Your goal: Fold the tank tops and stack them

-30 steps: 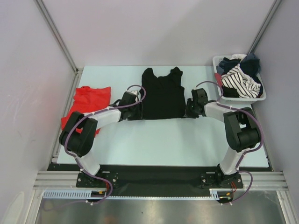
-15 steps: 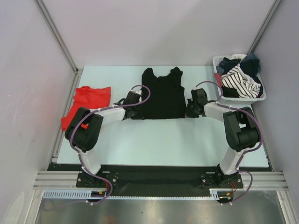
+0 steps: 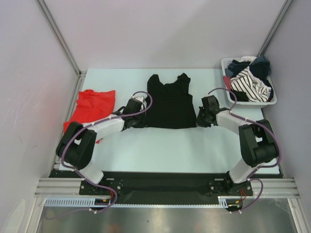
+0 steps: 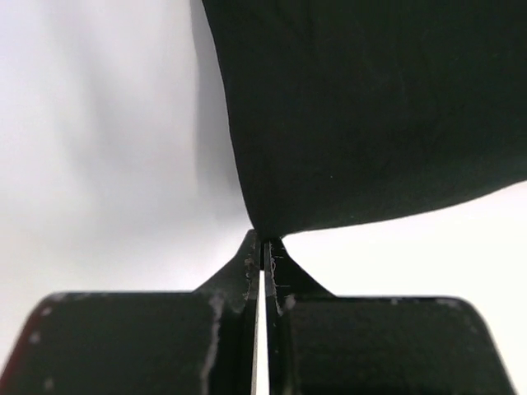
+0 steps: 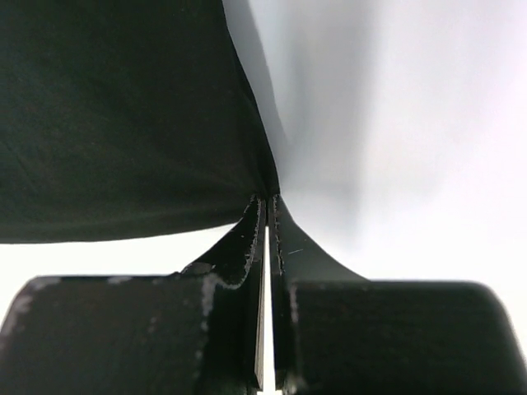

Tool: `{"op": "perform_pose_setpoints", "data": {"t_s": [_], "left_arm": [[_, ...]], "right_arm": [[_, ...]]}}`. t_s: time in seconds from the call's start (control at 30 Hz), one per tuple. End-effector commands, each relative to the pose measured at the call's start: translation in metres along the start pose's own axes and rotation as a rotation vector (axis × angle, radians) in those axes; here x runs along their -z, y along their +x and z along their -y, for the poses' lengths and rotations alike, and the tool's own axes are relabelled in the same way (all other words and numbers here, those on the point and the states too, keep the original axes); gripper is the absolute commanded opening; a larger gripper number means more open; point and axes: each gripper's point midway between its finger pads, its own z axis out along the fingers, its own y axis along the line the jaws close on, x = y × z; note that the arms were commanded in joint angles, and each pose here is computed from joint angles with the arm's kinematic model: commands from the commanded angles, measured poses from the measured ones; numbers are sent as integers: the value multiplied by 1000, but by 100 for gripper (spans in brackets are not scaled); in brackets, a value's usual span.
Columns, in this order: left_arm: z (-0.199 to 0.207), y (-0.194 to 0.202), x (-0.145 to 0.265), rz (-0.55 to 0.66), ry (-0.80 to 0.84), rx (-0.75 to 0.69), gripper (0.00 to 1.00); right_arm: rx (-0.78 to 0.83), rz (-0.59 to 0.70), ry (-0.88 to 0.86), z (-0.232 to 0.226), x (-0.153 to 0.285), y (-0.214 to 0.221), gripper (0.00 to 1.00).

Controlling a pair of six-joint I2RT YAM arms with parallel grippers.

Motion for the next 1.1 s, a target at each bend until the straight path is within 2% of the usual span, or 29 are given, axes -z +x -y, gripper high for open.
{"op": "perform_pose_setpoints", "data": {"t_s": [0.0, 0.2, 0.37, 0.53, 0.73, 0.77, 0.87, 0.93, 0.97, 1.0, 1.07], "left_arm": [[-2, 7, 16, 7, -6, -16, 0], [16, 47, 25, -53, 70, -24, 1], [28, 94, 30, -112, 97, -23, 0], [21, 136, 37, -154, 72, -18, 0], [18, 166, 51, -170, 96, 12, 0], [15, 166, 51, -156, 78, 17, 0], [17, 175, 54, -162, 93, 13, 0], [16, 180, 54, -169, 91, 9, 0], [17, 180, 53, -168, 97, 8, 0], [16, 182, 52, -176, 92, 7, 0], [17, 183, 52, -179, 95, 3, 0]], "right_arm": [[-4, 21, 98, 23, 22, 3, 0], [-1, -11, 122, 28, 42, 29, 0], [-12, -66, 138, 35, 55, 70, 0], [-36, -70, 157, 44, 72, 98, 0], [-98, -72, 179, 51, 84, 124, 1], [-90, -63, 166, 46, 87, 126, 10], [-98, -23, 174, 46, 94, 121, 16], [-93, 53, 147, 42, 101, 104, 29], [-86, 88, 125, 38, 105, 95, 42], [-60, 133, 105, 34, 111, 85, 49], [-44, 197, 63, 23, 121, 66, 55]]}}
